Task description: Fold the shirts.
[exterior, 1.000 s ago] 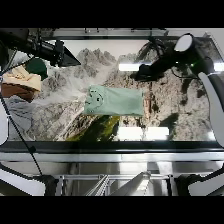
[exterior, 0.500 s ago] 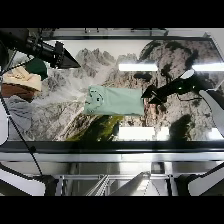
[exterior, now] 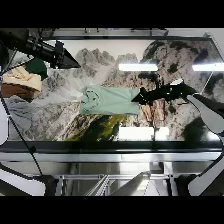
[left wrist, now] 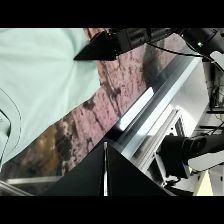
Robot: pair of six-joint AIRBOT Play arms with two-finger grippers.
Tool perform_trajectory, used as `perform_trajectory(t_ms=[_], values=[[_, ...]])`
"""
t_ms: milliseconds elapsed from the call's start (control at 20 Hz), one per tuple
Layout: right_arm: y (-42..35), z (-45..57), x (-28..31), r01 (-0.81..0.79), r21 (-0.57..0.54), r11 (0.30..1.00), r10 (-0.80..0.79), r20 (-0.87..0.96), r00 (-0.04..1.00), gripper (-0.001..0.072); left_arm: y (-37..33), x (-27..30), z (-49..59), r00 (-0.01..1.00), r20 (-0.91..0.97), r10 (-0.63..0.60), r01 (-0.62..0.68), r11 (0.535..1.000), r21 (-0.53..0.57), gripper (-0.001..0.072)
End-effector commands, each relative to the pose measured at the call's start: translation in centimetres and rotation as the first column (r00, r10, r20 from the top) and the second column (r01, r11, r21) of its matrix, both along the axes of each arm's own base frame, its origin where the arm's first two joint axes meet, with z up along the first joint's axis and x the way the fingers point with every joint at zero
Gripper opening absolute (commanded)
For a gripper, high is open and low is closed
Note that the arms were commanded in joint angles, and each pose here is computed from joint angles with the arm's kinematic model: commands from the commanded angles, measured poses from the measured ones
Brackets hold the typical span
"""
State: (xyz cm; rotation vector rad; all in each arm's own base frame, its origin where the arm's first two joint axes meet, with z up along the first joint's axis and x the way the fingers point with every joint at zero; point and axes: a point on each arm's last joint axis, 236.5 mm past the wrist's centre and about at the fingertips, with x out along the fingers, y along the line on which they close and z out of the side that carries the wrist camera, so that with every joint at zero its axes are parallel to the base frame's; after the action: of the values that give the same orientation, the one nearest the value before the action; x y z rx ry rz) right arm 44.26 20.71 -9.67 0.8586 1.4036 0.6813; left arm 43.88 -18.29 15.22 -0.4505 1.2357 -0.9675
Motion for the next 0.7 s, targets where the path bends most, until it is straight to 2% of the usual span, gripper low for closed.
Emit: perform_trajectory(t_ms=[0, 100, 250, 350, 500, 650], values=[[-1.9, 3.5, 1.6, 0.053, 0.062, 0.997, -0.057, 0.060, 0.997, 0.0027, 0.0, -0.3, 0.0, 1.000, -0.007, -0.008, 0.008, 1.000, 0.002, 0.0018], [-8.5, 6.2, 3.9, 0.195, 0.013, 0.981, -0.195, 0.113, 0.974, 0.0026, 0.0, -0.4, 0.0, 1.000, -0.011, -0.014, 0.014, 1.000, 0.003, 0.0018], [-24.2, 8.3, 4.0, 0.501, -0.131, 0.856, -0.489, 0.113, 0.865, 0.0026, 0.0, -0.5, -0.1, 1.000, -0.012, -0.016, 0.016, 1.000, 0.005, 0.0018], [-33.5, 7.3, -0.4, 0.615, -0.279, 0.738, -0.624, 0.066, 0.779, 0.0027, 0.1, -0.6, -0.1, 1.000, -0.016, -0.021, 0.021, 1.000, 0.006, 0.0018], [-43.2, 4.4, -10.6, 0.684, -0.484, 0.546, -0.778, 0.010, 0.628, 0.0026, 0.1, -0.7, -0.1, 1.000, -0.016, -0.021, 0.021, 1.000, 0.006, 0.0018], [-47.8, 2.5, -19.3, 0.764, -0.540, 0.354, -0.908, -0.003, 0.419, 0.0026, 0.0, -0.4, -0.1, 1.000, -0.010, -0.013, 0.013, 1.000, 0.004, 0.0018]])
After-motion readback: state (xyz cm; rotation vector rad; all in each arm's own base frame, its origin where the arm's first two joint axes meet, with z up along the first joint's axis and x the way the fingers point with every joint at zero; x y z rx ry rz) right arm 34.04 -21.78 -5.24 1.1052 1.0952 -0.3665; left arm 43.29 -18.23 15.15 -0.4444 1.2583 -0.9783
